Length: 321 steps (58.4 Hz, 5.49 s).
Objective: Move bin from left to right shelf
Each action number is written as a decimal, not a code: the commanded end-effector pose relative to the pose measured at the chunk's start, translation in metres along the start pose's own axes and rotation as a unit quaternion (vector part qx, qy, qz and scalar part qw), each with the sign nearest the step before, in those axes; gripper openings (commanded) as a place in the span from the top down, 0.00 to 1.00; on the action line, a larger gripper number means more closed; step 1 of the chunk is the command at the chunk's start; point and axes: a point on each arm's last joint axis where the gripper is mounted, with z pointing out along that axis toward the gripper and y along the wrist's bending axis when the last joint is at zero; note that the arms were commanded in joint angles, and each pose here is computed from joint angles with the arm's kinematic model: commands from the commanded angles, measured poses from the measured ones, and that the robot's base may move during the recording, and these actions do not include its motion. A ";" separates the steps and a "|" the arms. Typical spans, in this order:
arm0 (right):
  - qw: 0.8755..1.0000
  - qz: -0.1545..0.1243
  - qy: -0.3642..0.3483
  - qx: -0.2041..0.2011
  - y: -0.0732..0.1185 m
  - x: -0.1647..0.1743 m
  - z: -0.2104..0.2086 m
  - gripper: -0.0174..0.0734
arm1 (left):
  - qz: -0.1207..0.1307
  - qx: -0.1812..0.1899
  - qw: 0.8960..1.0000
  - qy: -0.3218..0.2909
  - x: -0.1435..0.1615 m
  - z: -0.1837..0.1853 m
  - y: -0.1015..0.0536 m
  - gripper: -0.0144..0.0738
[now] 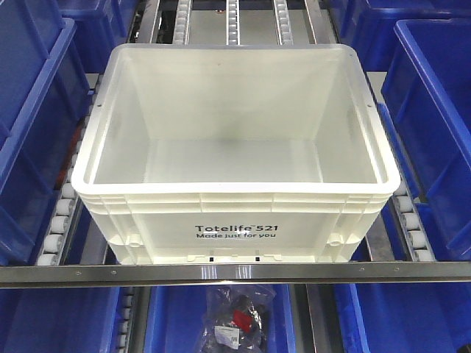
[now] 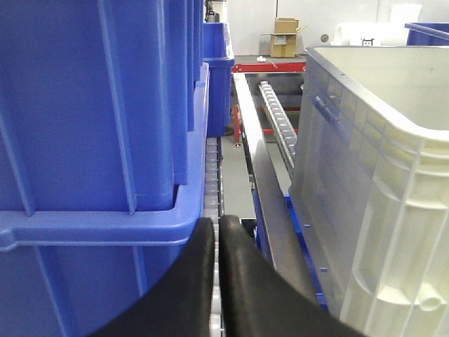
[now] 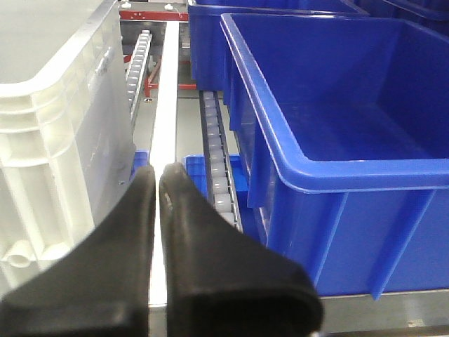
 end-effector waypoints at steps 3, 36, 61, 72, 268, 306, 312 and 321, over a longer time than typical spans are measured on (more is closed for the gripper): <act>1.000 -0.001 -0.031 0.002 0.000 -0.001 0.000 0.82 | -0.002 0.003 0.999 -0.036 -0.001 -0.001 0.000 0.84; 1.000 -0.001 -0.031 0.002 0.000 -0.001 0.000 0.82 | -0.002 0.003 0.999 -0.036 -0.001 -0.001 0.000 0.84; 0.979 0.036 -0.199 -0.005 0.000 -0.032 -0.007 0.82 | -0.026 0.012 0.981 -0.191 -0.040 -0.009 -0.001 0.84; 0.978 0.043 -0.204 -0.008 -0.001 -0.067 -0.012 0.82 | -0.014 0.011 0.987 -0.157 -0.082 -0.016 -0.004 0.84; 0.901 0.031 0.429 -0.061 0.052 -0.131 0.315 0.27 | 0.016 0.103 0.892 0.441 -0.142 0.301 -0.105 0.24; 0.900 0.014 0.431 -0.064 0.051 -0.131 0.318 0.82 | 0.014 0.100 0.879 0.465 -0.134 0.301 -0.105 0.85; 0.892 0.011 0.447 -0.063 0.051 -0.130 0.315 0.82 | 0.007 0.098 0.878 0.468 -0.137 0.298 -0.105 0.85; 0.885 0.031 0.462 -0.052 0.050 -0.144 0.309 0.81 | -0.030 0.084 0.889 0.448 -0.157 0.285 -0.103 0.85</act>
